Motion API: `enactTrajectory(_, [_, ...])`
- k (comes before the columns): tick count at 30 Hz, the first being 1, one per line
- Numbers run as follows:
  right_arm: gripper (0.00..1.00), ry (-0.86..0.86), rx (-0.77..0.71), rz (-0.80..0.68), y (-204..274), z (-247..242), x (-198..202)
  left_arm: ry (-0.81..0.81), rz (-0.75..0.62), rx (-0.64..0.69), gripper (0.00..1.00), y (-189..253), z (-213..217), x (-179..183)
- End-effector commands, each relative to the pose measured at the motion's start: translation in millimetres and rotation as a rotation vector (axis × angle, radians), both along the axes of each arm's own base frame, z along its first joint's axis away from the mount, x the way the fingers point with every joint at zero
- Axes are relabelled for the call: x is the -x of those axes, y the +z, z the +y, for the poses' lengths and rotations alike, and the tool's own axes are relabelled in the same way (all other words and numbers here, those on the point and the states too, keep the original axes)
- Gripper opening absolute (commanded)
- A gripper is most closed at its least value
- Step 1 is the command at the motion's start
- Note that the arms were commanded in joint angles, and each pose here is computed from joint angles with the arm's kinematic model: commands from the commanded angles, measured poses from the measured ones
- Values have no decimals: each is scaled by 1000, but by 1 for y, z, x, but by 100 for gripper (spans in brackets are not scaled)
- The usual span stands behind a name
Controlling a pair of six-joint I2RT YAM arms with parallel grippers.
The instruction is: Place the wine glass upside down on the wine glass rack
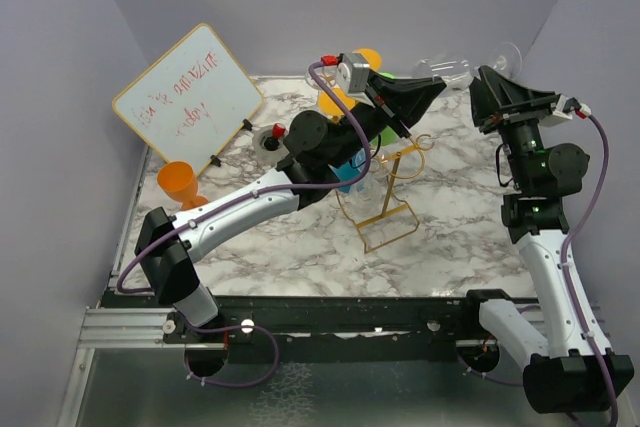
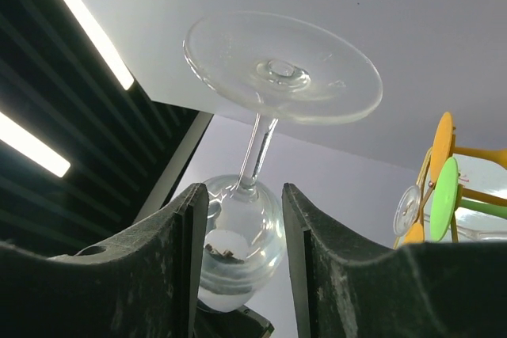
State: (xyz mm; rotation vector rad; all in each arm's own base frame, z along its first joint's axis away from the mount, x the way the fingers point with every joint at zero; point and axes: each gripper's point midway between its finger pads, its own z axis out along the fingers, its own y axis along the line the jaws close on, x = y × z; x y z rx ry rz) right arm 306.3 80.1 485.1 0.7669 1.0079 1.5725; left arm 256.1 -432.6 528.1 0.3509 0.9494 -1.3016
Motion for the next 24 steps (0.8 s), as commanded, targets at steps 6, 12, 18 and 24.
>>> enactTrajectory(6, [42, 33, -3, -39, 18, 3, 3, -47, -79, 32, 0, 9, 0, 17])
enactTrajectory(12, [35, 48, -12, -52, 19, 5, 1, -53, -81, 19, 0, 4, -2, 18])
enactTrajectory(18, [18, 31, 0, -65, 21, 4, 0, -55, -76, 6, 0, -4, -3, 18])
enactTrajectory(24, [1, 7, 54, -84, 21, 4, -1, -15, -42, 15, 19, -7, 5, 13])
